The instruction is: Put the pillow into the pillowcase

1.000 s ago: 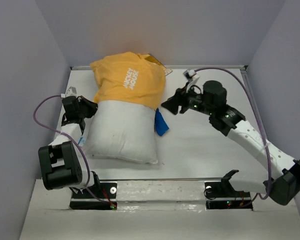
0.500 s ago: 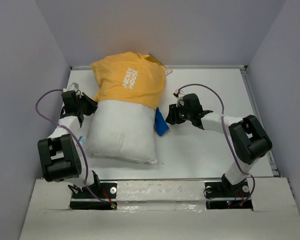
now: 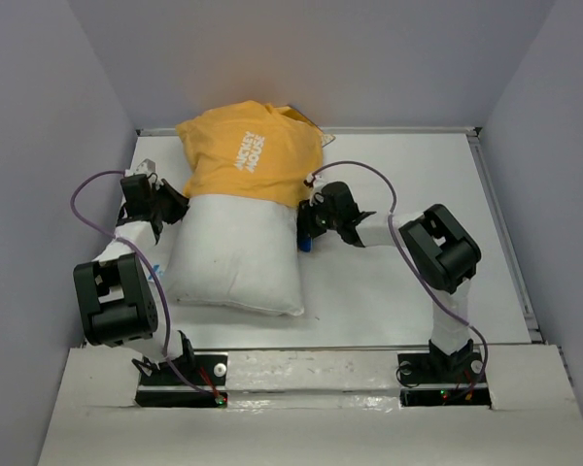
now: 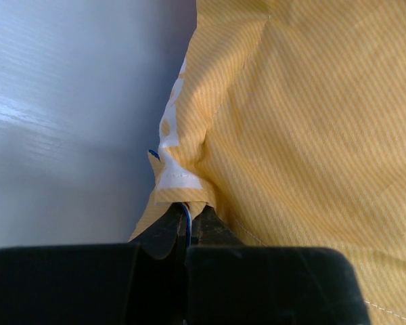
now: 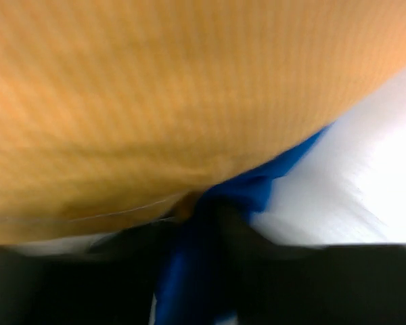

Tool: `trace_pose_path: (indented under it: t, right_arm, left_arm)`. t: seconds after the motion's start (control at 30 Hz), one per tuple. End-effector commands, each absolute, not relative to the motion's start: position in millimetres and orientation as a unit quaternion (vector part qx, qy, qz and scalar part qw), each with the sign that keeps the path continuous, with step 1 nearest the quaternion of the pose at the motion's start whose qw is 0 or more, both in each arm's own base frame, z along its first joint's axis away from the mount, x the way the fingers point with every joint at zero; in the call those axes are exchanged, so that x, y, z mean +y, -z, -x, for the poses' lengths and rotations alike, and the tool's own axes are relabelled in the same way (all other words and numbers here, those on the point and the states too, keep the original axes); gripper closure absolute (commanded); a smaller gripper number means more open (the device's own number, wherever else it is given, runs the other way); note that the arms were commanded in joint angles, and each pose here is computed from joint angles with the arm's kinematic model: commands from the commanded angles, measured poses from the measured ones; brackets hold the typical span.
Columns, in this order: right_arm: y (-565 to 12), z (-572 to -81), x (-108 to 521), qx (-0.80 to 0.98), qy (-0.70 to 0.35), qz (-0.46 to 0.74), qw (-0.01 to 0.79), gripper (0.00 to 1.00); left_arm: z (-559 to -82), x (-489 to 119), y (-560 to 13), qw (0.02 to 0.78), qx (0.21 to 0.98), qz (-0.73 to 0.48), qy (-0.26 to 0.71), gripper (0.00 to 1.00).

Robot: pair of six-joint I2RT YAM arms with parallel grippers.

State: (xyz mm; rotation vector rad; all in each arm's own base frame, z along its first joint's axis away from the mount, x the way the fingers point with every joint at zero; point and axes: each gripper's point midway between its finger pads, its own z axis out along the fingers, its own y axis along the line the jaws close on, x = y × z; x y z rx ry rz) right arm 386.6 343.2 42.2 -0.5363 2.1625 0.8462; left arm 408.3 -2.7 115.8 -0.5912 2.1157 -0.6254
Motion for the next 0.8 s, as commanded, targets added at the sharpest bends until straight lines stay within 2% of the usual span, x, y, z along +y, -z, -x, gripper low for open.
trace_pose_path:
  t: [0.0, 0.03, 0.13, 0.17, 0.3, 0.33, 0.4, 0.43, 0.5, 0.53, 0.57, 0.63, 0.77]
  right_arm:
    - [-71, -416, 338, 0.832, -0.308, 0.142, 0.439, 0.91]
    - [-97, -417, 331, 0.822, -0.303, 0.128, 0.464, 0.99]
    - [-112, -405, 292, 0.827, -0.254, 0.084, 0.495, 1.00]
    - [-142, -409, 268, 0.814, -0.236, 0.052, 0.528, 1.00]
    - [-151, -395, 205, 0.816, -0.234, -0.020, 0.528, 1.00]
    - [-133, -386, 196, 0.832, -0.240, -0.039, 0.498, 0.91]
    - [-114, -373, 195, 0.848, -0.272, -0.047, 0.453, 0.79]
    - [-98, -364, 193, 0.857, -0.272, -0.060, 0.433, 0.59]
    - [-80, -360, 184, 0.870, -0.256, -0.074, 0.416, 0.42]
    - [-77, -357, 181, 0.875, -0.247, -0.074, 0.410, 0.30]
    - [-80, -357, 180, 0.874, -0.245, -0.072, 0.414, 0.24]
    - [-103, -357, 182, 0.860, -0.255, -0.046, 0.438, 0.17]
    - [-134, -352, 205, 0.843, -0.301, 0.044, 0.443, 0.17]
  left_arm:
    - [-425, -3, -145, 0.451, 0.829, 0.207, 0.257, 1.00]
    - [-426, -2, -146, 0.451, 0.830, 0.207, 0.254, 1.00]
    - [-429, 1, -149, 0.455, 0.829, 0.210, 0.250, 1.00]
    - [-429, 1, -149, 0.455, 0.829, 0.209, 0.251, 1.00]
    - [-430, 1, -150, 0.454, 0.826, 0.212, 0.257, 1.00]
    - [-428, -1, -149, 0.453, 0.826, 0.211, 0.261, 1.00]
    - [-426, -3, -149, 0.452, 0.825, 0.211, 0.266, 1.00]
    - [-424, -3, -147, 0.450, 0.826, 0.211, 0.266, 1.00]
    - [-421, -7, -151, 0.452, 0.822, 0.209, 0.276, 1.00]
    - [-417, -9, -146, 0.447, 0.824, 0.210, 0.279, 1.00]
    - [-416, -11, -148, 0.448, 0.822, 0.208, 0.282, 1.00]
    - [-413, -16, -146, 0.442, 0.823, 0.206, 0.291, 1.00]
    - [-411, -25, -148, 0.441, 0.823, 0.199, 0.300, 1.00]
